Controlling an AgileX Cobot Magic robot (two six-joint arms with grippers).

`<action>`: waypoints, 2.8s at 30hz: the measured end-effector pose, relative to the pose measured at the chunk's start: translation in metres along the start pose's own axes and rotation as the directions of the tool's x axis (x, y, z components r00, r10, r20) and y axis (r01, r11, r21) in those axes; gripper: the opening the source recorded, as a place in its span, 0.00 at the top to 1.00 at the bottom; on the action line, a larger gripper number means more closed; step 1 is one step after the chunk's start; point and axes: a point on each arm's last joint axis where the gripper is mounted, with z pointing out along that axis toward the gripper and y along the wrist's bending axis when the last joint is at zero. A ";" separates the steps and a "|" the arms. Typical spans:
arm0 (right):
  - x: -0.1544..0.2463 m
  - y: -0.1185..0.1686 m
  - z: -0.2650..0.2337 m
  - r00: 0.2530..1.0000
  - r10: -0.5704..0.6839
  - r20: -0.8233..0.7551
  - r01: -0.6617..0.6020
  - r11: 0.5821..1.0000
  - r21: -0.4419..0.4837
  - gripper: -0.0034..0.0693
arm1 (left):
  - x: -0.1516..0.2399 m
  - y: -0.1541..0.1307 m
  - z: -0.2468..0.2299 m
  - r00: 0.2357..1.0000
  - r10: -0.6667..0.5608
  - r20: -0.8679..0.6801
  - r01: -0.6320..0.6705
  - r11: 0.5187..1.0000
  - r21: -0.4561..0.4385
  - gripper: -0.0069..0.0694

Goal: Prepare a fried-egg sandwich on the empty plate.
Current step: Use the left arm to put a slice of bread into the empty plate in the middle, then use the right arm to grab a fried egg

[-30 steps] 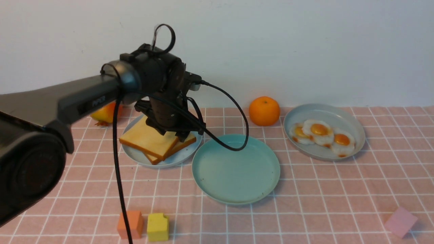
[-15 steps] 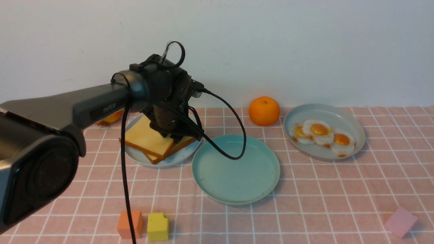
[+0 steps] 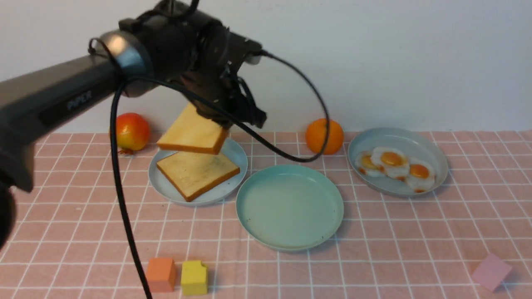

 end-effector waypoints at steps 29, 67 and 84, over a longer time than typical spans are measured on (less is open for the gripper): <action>0.002 -0.002 0.000 1.000 -0.008 -0.021 0.009 1.000 0.022 0.88 | 0.056 -0.129 0.066 0.923 0.382 -0.048 -0.368 0.912 0.181 0.72; -0.051 -0.186 0.241 0.807 0.080 -0.585 0.171 0.916 0.362 0.84 | 0.220 -0.027 -0.293 0.931 -0.205 0.301 0.009 0.840 0.543 0.89; -0.025 -0.303 0.386 0.635 -0.170 -0.753 0.463 0.864 0.196 0.37 | 0.236 -0.006 -0.304 0.898 -0.295 0.326 0.110 0.869 0.483 0.89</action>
